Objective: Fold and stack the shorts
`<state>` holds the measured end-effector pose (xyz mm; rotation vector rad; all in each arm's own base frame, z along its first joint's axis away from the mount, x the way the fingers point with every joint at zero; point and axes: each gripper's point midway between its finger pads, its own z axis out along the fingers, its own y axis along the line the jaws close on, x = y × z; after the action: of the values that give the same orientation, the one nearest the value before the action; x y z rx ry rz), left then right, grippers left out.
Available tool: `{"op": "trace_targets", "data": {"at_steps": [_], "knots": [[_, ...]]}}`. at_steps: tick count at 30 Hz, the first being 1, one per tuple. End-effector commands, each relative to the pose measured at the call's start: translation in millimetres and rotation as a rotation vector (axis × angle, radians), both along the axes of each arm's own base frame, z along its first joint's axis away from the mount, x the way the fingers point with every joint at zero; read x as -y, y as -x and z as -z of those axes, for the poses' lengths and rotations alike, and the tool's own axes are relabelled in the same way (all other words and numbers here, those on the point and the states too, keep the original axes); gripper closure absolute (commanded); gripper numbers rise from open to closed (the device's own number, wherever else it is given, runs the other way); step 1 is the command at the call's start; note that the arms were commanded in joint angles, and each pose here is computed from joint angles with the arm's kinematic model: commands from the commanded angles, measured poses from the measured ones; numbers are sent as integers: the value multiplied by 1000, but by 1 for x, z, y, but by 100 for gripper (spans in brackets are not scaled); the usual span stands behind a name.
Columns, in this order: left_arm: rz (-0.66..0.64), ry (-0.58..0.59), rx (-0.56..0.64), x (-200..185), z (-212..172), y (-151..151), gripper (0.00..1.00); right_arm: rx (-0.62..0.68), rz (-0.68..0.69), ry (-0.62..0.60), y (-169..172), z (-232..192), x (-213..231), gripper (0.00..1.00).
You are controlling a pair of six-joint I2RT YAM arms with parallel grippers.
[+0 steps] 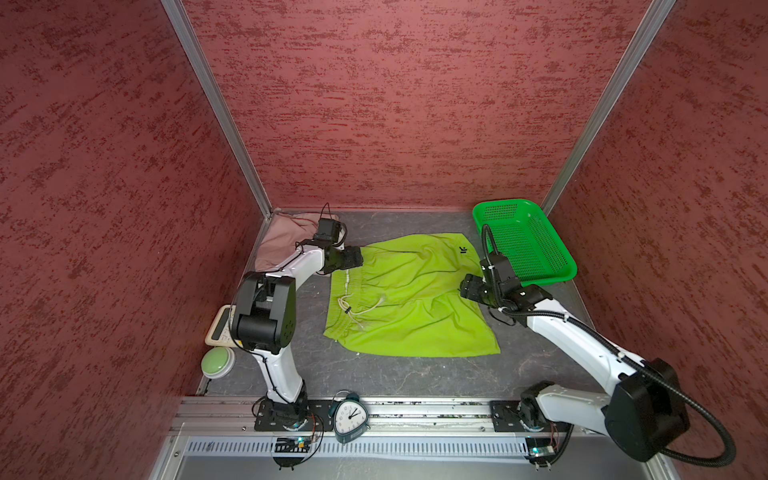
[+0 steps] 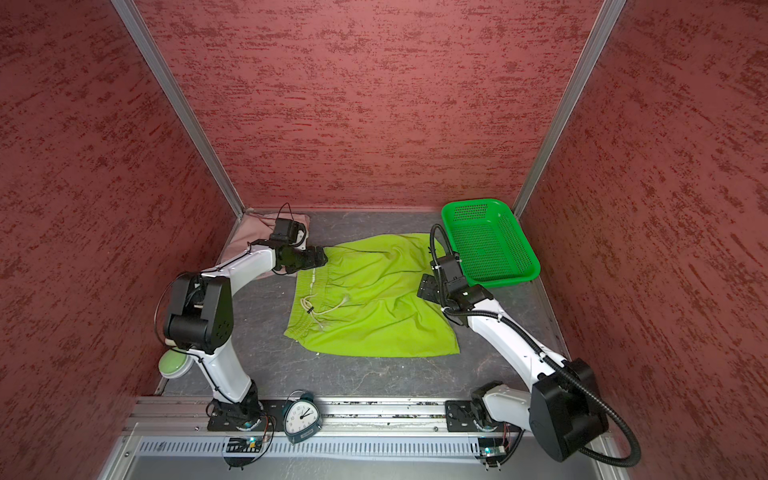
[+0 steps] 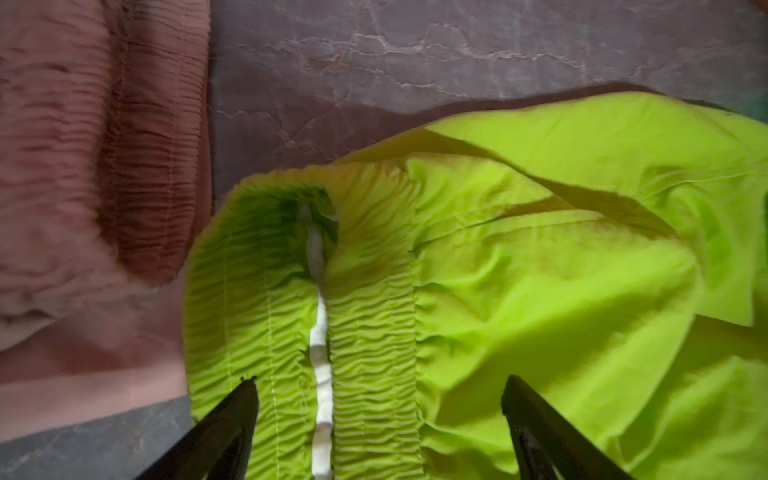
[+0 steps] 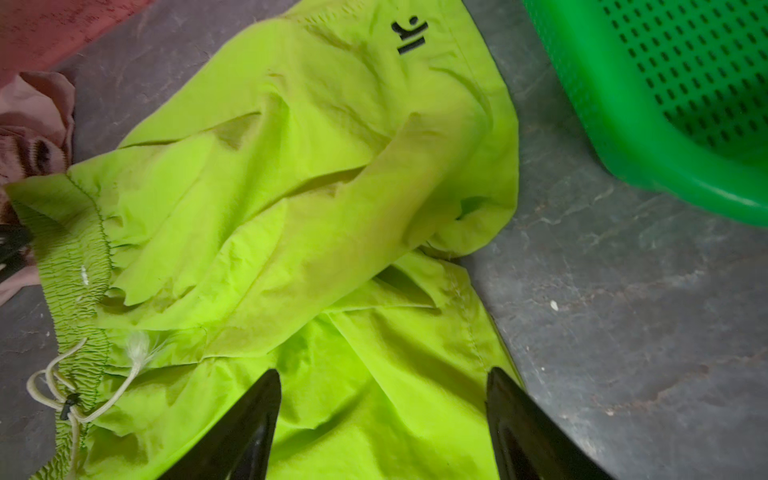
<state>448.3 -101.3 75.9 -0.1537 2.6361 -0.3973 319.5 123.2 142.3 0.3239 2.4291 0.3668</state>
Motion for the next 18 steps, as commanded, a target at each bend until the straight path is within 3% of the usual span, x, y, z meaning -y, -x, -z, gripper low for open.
{"op": "trace_targets", "data": {"at_steps": [1, 13, 15, 18], "knots": [[37, -45, 22, 0, 1, -15, 12, 107, -41, -39, -17, -27, -11, 21], [120, -38, 19, 18, 25, -33, 24, 86, -43, -90, -6, -12, -13, 21], [124, -25, 17, 19, 26, -35, 37, 88, -41, -95, -4, -12, -13, 21], [135, -23, 18, 21, 22, -36, 77, 85, -38, -101, -2, -8, -13, 21]]}}
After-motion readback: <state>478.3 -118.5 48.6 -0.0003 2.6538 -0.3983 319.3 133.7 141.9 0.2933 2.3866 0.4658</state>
